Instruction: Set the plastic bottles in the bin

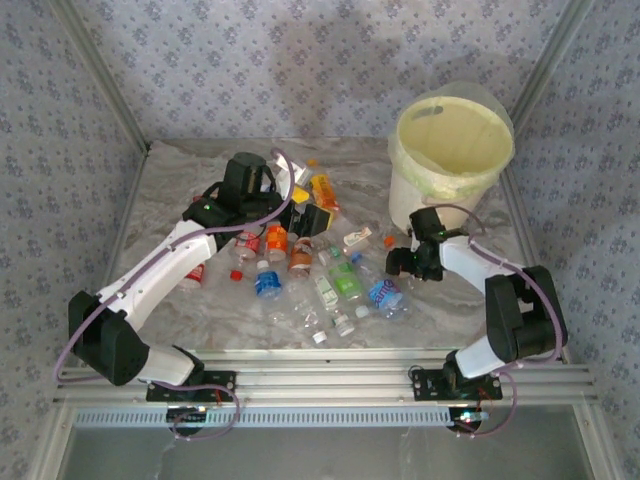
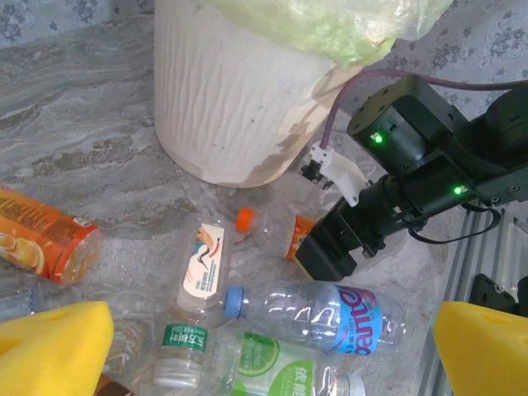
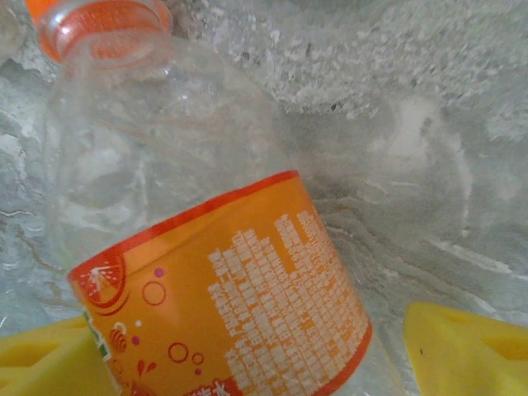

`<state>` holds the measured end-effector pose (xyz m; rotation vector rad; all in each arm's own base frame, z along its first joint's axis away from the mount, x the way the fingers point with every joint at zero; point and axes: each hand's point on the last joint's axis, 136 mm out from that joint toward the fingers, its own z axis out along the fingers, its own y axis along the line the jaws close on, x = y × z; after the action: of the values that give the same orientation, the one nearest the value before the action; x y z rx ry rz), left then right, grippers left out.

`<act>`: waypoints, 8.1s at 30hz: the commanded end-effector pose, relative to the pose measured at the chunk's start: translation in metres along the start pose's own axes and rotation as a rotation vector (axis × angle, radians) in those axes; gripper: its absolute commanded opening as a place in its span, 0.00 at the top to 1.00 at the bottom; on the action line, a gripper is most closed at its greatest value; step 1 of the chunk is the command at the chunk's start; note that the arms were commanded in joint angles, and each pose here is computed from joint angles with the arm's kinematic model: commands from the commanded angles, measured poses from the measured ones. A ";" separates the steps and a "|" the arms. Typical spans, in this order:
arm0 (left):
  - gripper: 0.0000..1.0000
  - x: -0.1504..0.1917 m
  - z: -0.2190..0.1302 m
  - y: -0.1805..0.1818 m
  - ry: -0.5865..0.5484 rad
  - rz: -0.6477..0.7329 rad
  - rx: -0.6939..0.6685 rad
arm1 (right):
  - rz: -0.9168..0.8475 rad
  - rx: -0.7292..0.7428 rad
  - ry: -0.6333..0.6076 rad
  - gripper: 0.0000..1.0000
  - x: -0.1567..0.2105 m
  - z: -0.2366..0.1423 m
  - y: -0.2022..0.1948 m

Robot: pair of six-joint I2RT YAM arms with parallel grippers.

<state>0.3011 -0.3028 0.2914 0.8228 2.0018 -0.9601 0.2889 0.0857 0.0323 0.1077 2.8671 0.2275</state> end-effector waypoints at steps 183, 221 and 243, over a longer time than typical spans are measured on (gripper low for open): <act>0.00 -0.018 -0.041 -0.056 -0.183 0.129 0.061 | 0.092 0.058 -0.151 0.54 -0.240 -0.125 -0.049; 0.00 -0.018 -0.042 -0.060 -0.170 0.141 0.059 | 0.068 0.018 -0.195 0.22 -0.242 -0.137 -0.033; 0.00 -0.017 -0.045 -0.062 -0.166 0.167 0.053 | 0.058 -0.036 -0.605 0.30 -0.250 -0.273 -0.013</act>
<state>0.2491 -0.3008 0.3233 0.8728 1.8092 -0.9754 0.4667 0.0085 0.3246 0.2109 2.3518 0.2197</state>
